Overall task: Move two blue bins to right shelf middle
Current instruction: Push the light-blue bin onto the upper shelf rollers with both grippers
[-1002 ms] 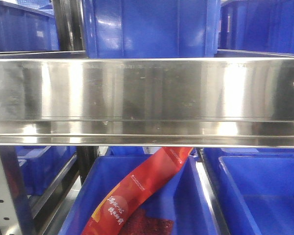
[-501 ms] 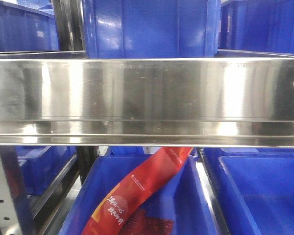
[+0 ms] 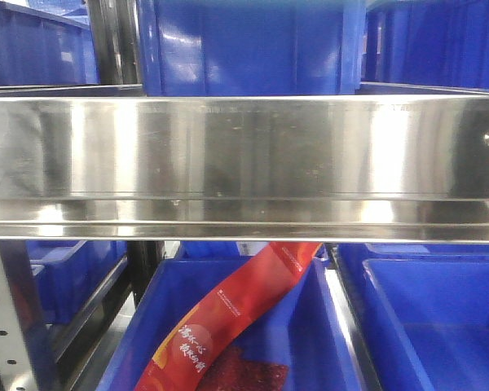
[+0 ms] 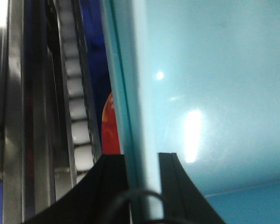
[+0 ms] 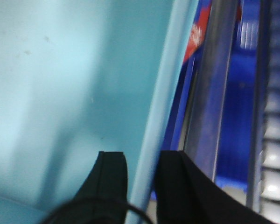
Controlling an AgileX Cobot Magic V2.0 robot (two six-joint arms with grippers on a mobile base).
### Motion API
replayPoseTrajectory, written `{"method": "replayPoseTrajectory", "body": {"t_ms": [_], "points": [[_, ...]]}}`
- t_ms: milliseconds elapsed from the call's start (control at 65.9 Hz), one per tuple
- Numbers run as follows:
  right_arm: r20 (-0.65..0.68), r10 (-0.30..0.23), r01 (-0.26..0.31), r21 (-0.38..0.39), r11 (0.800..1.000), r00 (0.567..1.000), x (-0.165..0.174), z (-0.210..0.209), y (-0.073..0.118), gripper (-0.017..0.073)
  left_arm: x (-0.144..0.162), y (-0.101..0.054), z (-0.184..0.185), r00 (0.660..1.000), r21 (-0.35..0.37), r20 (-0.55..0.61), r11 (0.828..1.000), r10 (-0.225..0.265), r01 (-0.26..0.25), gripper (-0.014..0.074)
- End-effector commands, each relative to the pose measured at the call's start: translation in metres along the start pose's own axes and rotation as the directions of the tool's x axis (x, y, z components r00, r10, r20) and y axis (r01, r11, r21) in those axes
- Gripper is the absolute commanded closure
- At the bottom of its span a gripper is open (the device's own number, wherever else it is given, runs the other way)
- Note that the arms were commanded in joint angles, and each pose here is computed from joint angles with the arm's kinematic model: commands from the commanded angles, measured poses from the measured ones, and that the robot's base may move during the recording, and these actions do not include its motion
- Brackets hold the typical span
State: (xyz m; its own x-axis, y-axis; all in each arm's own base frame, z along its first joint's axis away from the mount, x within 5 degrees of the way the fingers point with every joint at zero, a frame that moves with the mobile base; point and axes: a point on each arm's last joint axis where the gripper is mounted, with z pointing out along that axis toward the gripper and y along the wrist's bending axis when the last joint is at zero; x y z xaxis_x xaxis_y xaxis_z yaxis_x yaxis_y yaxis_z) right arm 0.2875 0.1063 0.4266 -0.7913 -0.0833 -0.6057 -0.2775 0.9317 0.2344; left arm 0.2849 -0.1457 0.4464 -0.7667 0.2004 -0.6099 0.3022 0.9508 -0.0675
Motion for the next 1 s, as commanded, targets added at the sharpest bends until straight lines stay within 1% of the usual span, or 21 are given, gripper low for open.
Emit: {"method": "replayPoseTrajectory", "body": {"t_ms": [0,152,288,349,395,440,470,486,516,531,592,607,637,653,668,759,865,941,986], "points": [[0.042,-0.007,0.007,-0.001,1.0,0.999,0.002,0.009,-0.003,0.0712,0.004,0.0,0.006,0.999,-0.001,0.028,1.0,0.028,-0.028,0.0704],[0.029,0.006,-0.007,0.005,1.0,1.0,0.011,0.026,-0.008,0.0712,0.023,0.002,0.034,0.996,-0.019,-0.088,0.999,0.034,-0.036,0.0704],[0.005,0.01,-0.01,0.009,1.0,1.0,0.013,0.033,-0.009,0.0712,0.036,0.003,0.049,0.987,-0.026,-0.155,0.999,0.035,-0.04,0.0702],[0.005,0.011,-0.011,0.009,1.0,1.0,0.013,0.034,-0.01,0.0695,0.037,0.003,0.05,0.986,-0.025,-0.161,0.999,0.035,-0.039,0.0671],[0.008,0.011,-0.011,0.009,1.0,1.0,0.012,0.034,-0.01,0.0652,0.037,0.002,0.05,0.986,-0.023,-0.161,0.999,0.034,-0.039,0.0632],[0.01,0.01,-0.011,0.009,1.0,1.0,0.012,0.034,-0.01,0.058,0.037,0.002,0.05,0.986,-0.023,-0.161,0.999,0.034,-0.039,0.0554],[0.008,0.011,-0.011,0.009,1.0,1.0,0.012,0.034,-0.01,0.0502,0.037,0.002,0.05,0.986,-0.023,-0.161,0.999,0.034,-0.039,0.0496],[0.008,0.011,-0.011,0.009,1.0,1.0,0.012,0.034,-0.01,0.0484,0.037,0.002,0.05,0.986,-0.023,-0.161,0.999,0.034,-0.039,0.0479],[0.005,0.011,-0.011,0.009,1.0,1.0,0.013,0.034,-0.01,0.0408,0.037,0.002,0.05,0.986,-0.023,-0.161,0.999,0.034,-0.039,0.0395],[0.005,0.01,-0.01,0.009,1.0,1.0,0.012,0.033,-0.009,0.0347,0.037,0.002,0.05,0.986,-0.023,-0.161,0.999,0.034,-0.039,0.0358],[0.006,0.01,-0.01,0.009,1.0,1.0,0.012,0.033,-0.009,0.0178,0.037,0.002,0.05,0.986,-0.023,-0.161,0.999,0.034,-0.039,0.0195],[0.006,0.01,-0.01,0.009,1.0,1.0,0.012,0.033,-0.009,0.0137,0.037,0.002,0.05,0.986,-0.023,-0.161,0.999,0.034,-0.039,0.013],[0.012,0.009,-0.009,0.008,1.0,1.0,0.012,0.031,-0.009,0.0047,0.037,0.002,0.05,0.986,-0.023,-0.161,0.999,0.034,-0.039,0.0046],[0.012,0.009,-0.009,0.008,1.0,1.0,0.012,0.031,-0.009,0.0016,0.037,0.002,0.05,0.987,-0.023,-0.16,0.999,0.034,-0.038,-0.0015],[0.015,0.008,-0.009,0.007,1.0,1.0,0.012,0.03,-0.009,-0.0022,0.037,0.003,0.048,0.987,-0.022,-0.156,0.999,0.034,-0.038,-0.0039],[0.037,0.006,-0.006,0.004,1.0,0.999,0.012,0.023,-0.008,-0.0004,0.037,0.003,0.045,0.989,-0.023,-0.146,0.999,0.035,-0.038,0.0041],[0.089,0.0,0.0,-0.002,1.0,0.996,0.011,0.009,-0.005,0.0026,0.034,0.003,0.029,0.994,-0.017,-0.1,0.999,0.033,-0.035,0.0114],[0.13,-0.005,0.006,-0.008,1.0,0.992,0.012,-0.004,-0.003,0.0072,0.031,0.004,0.012,0.998,-0.012,-0.052,0.999,0.032,-0.033,0.0161],[0.155,-0.009,0.011,-0.011,1.0,0.988,0.013,-0.014,-0.001,0.0124,0.03,0.006,-0.001,0.999,-0.013,-0.015,0.999,0.033,-0.033,0.0199]]}}
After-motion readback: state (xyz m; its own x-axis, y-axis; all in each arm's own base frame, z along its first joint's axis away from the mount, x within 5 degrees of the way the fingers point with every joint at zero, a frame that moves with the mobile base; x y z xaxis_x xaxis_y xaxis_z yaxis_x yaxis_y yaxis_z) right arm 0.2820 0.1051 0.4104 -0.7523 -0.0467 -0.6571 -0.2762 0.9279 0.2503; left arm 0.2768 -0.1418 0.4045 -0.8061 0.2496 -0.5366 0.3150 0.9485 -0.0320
